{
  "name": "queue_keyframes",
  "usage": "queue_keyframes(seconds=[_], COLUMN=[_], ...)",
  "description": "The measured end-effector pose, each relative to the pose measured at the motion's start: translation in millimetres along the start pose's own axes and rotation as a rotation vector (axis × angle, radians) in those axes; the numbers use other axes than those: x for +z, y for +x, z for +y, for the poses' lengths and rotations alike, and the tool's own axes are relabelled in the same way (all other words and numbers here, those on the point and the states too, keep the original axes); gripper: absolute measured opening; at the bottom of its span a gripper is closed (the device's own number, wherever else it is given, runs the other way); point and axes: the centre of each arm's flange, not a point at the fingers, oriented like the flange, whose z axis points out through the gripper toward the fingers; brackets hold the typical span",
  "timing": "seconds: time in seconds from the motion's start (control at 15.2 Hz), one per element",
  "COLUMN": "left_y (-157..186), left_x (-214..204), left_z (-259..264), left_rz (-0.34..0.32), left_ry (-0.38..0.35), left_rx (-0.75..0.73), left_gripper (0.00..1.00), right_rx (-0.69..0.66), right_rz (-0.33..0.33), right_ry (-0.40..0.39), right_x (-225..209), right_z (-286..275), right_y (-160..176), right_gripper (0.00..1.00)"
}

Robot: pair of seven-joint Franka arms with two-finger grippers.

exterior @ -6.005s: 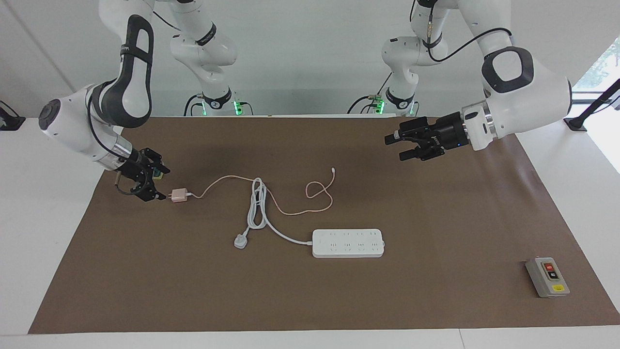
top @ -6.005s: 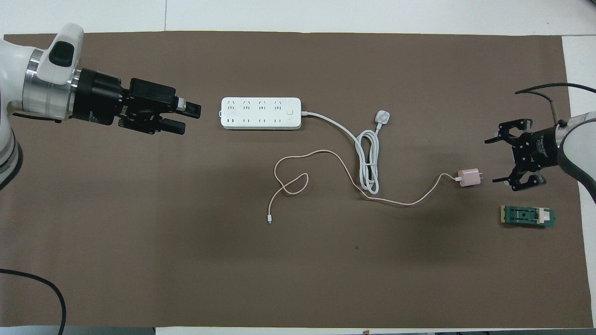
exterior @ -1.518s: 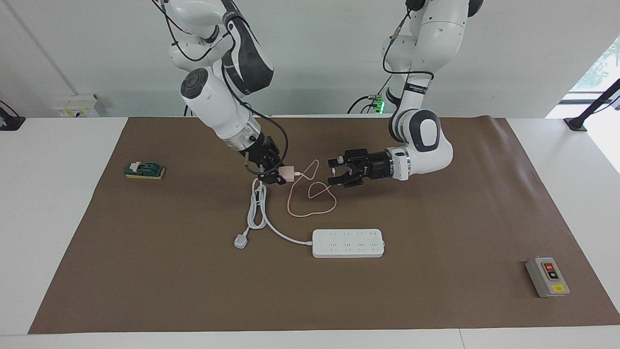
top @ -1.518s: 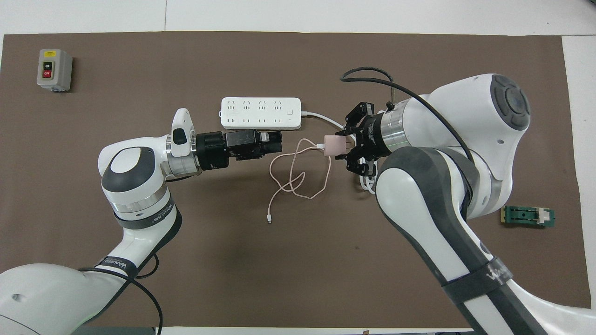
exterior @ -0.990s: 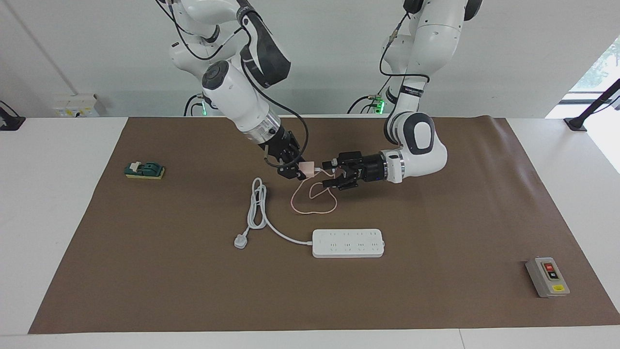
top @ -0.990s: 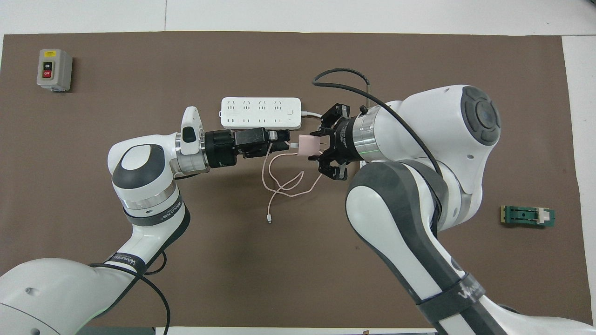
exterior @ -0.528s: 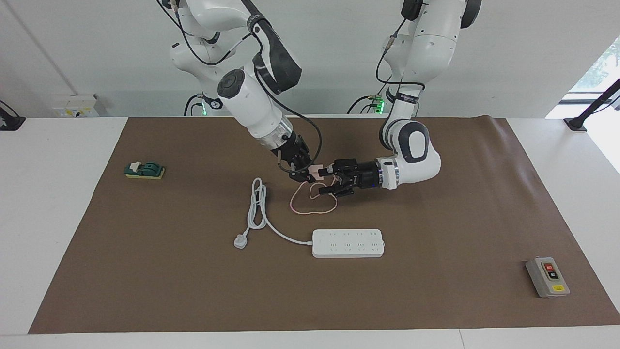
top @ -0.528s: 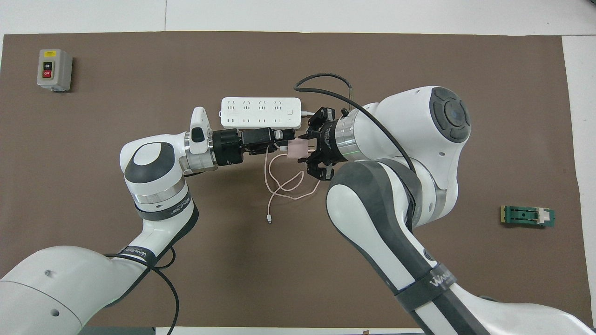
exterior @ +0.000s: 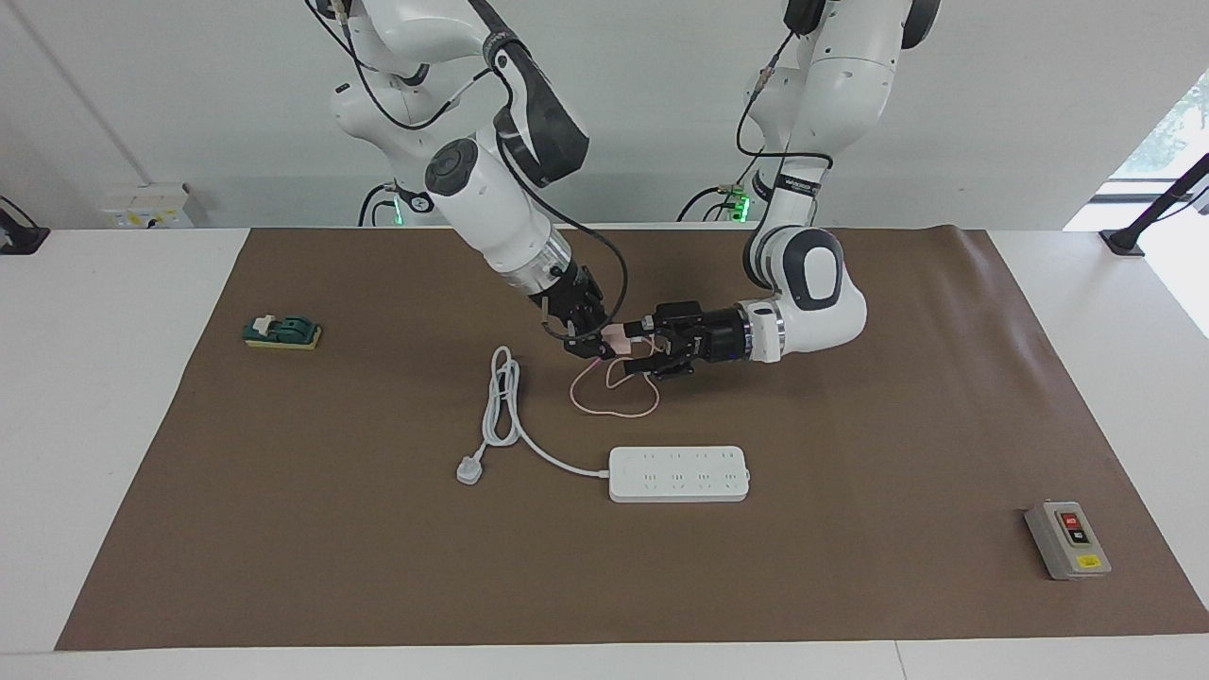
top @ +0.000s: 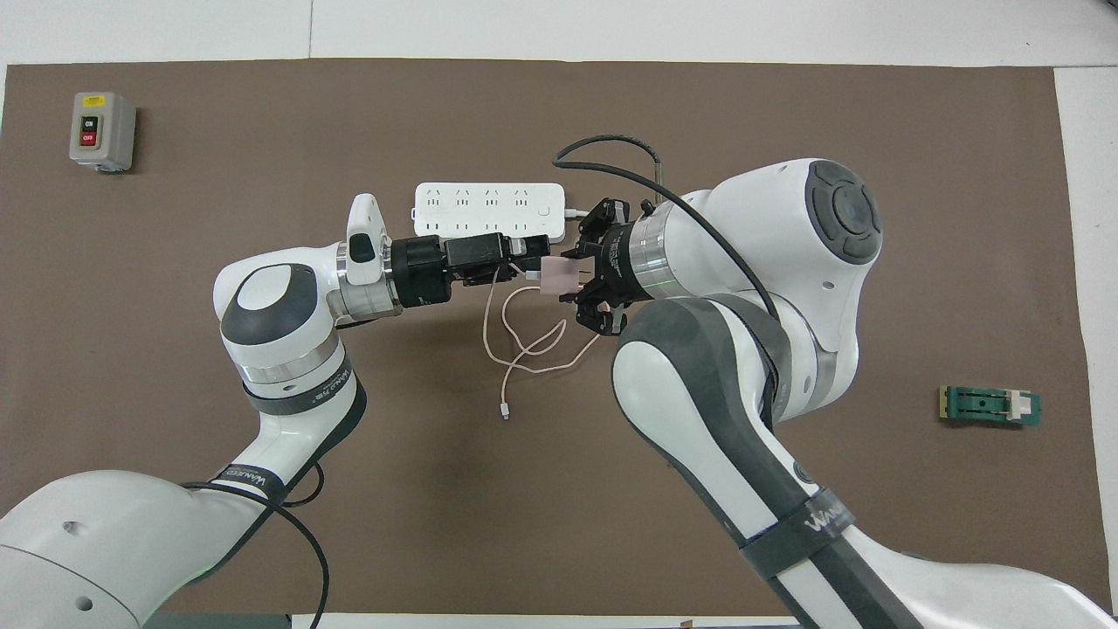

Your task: Plug charger into power strip

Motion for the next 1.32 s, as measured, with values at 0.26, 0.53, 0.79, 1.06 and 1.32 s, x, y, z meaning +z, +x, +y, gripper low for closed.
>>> queue_keyframes(seconds=[0.26,0.53,0.79,1.06,1.32], left_y=[-2.9,-4.3,-4.9,-6.4,-6.4], left_x=[-0.6,-0.7,-0.9,-2.3,-2.3], left_z=[-0.1,1.0,0.2,-3.8,-3.8], left_rz=[-0.002,-0.003,-0.003,-0.002,-0.002], left_ry=[0.001,0.000,0.001,0.006,0.006], left_rx=[-0.003,-0.003,-0.004,0.016,0.016], left_gripper=[0.97,0.96,0.61,0.31,0.31], right_rx=[0.001,0.002,0.002,0.003,0.003], right_rz=[-0.002,-0.002,-0.002,-0.001,-0.001], right_ry=[0.006,0.007,0.007,0.004,0.004], right_x=[-3.0,-3.3,-3.2,-1.9,-1.8], right_z=[-2.0,-2.4,-2.6,-2.6,-2.6], right_y=[-0.1,0.5,0.8,1.0,1.0], right_gripper=[0.47,0.47,0.47,0.47,0.47])
